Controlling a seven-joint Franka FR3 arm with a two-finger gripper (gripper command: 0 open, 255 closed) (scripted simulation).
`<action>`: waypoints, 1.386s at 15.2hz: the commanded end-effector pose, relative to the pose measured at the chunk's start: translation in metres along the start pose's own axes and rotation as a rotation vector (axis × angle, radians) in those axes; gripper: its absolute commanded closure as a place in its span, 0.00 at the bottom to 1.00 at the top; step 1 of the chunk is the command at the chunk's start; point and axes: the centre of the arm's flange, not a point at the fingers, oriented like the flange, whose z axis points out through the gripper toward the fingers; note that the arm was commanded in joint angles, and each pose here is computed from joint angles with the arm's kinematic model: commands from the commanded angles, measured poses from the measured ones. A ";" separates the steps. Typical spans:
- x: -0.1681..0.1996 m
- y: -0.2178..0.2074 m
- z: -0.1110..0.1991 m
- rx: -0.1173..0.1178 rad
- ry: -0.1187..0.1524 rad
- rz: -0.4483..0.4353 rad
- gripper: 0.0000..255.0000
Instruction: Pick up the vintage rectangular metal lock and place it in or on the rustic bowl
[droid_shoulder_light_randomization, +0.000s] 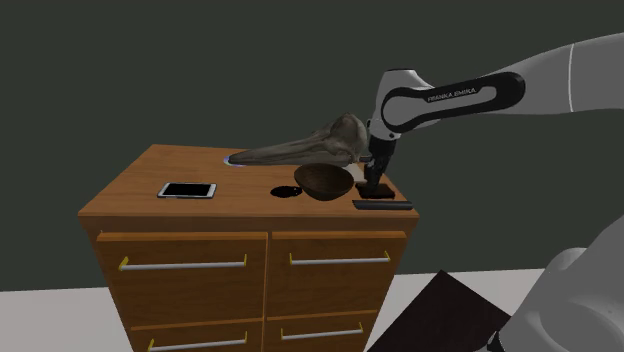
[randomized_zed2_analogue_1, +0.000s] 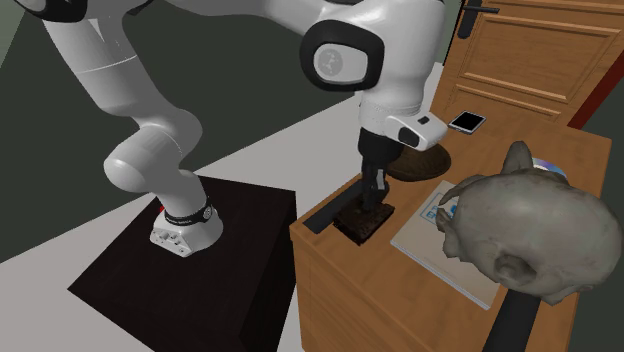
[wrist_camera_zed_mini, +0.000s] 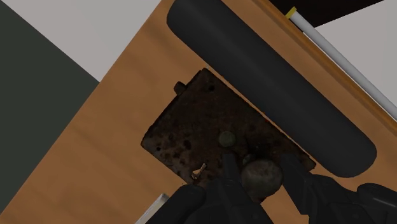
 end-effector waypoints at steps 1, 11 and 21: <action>-0.001 0.000 -0.008 0.000 0.000 0.000 1.00; -0.002 0.001 -0.060 0.000 0.000 0.000 1.00; -0.003 0.002 -0.113 0.000 0.000 0.000 1.00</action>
